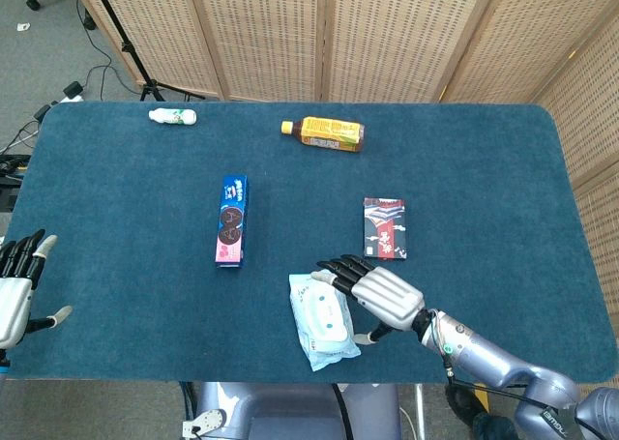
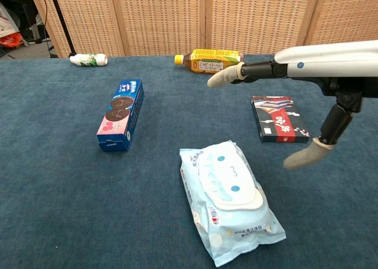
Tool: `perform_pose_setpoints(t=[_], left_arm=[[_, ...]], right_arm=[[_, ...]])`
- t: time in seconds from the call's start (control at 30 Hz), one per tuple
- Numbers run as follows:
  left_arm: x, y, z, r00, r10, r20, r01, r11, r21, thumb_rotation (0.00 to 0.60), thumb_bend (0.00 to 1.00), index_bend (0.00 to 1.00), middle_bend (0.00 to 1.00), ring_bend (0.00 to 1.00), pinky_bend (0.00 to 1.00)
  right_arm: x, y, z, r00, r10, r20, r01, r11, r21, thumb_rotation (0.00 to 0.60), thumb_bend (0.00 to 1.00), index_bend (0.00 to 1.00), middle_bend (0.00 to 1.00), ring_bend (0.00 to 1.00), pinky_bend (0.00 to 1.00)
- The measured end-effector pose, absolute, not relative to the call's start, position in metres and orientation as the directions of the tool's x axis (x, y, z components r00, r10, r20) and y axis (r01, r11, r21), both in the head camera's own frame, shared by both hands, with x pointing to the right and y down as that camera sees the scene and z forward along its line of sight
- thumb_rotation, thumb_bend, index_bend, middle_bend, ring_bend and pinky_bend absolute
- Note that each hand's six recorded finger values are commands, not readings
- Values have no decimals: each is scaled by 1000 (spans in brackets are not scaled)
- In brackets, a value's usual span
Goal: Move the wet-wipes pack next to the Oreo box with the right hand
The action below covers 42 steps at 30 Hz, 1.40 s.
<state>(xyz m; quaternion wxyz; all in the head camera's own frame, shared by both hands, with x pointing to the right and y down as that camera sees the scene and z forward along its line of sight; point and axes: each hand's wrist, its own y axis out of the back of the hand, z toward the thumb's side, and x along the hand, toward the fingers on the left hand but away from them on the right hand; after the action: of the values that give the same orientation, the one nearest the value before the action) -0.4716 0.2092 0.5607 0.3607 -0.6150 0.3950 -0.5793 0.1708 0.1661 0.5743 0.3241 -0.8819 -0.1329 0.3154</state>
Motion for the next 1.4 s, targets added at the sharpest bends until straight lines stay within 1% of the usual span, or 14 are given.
perform_pose_setpoints(t=[0.13,0.17,0.27,0.37,0.47,0.73,0.87,1.0,1.2,1.4], left_arm=[[-471,209,561,15,-903,429,-65,-429,-901,600,0,0,0,0,0],[-471,209,562,14,-903,429,-65,-429,-901,600,0,0,0,0,0],[-471,209,562,14,-903,430,-63,-430,-900,600,0,0,0,0,0],[-470,209,563,15,-902,431,-61,-431,-900,600,0,0,0,0,0],[-470,210,563,14,-901,433,-61,-433,-900,600,0,0,0,0,0],[-471,208,565,7,-899,439,-61,-438,-897,600,0,0,0,0,0],[-472,208,565,2,-899,438,-64,-437,-897,600,0,0,0,0,0],[-473,207,565,0,-899,438,-67,-437,-897,600,0,0,0,0,0],[-475,206,565,-4,-898,441,-72,-439,-895,600,0,0,0,0,0],[-476,205,565,-4,-897,442,-72,-440,-895,600,0,0,0,0,0]], right_arm=[[173,181,570,818,418,-394,-51,-631,-774,600,0,0,0,0,0],[174,187,570,835,407,-371,-73,-586,-807,600,0,0,0,0,0],[178,203,573,868,378,-323,-108,-490,-865,600,0,0,0,0,0],[180,216,583,887,351,-302,-140,-417,-898,600,0,0,0,0,0],[178,224,592,897,330,-294,-162,-374,-913,600,0,0,0,0,0],[164,241,610,911,278,-304,-204,-337,-919,600,0,0,0,0,0],[149,253,625,918,245,-313,-232,-309,-922,600,0,0,0,0,0],[133,259,639,919,231,-319,-252,-279,-927,600,0,0,0,0,0],[123,253,644,913,268,-307,-233,-273,-933,600,0,0,0,0,0],[117,232,651,886,349,-306,-213,-281,-936,600,0,0,0,0,0]])
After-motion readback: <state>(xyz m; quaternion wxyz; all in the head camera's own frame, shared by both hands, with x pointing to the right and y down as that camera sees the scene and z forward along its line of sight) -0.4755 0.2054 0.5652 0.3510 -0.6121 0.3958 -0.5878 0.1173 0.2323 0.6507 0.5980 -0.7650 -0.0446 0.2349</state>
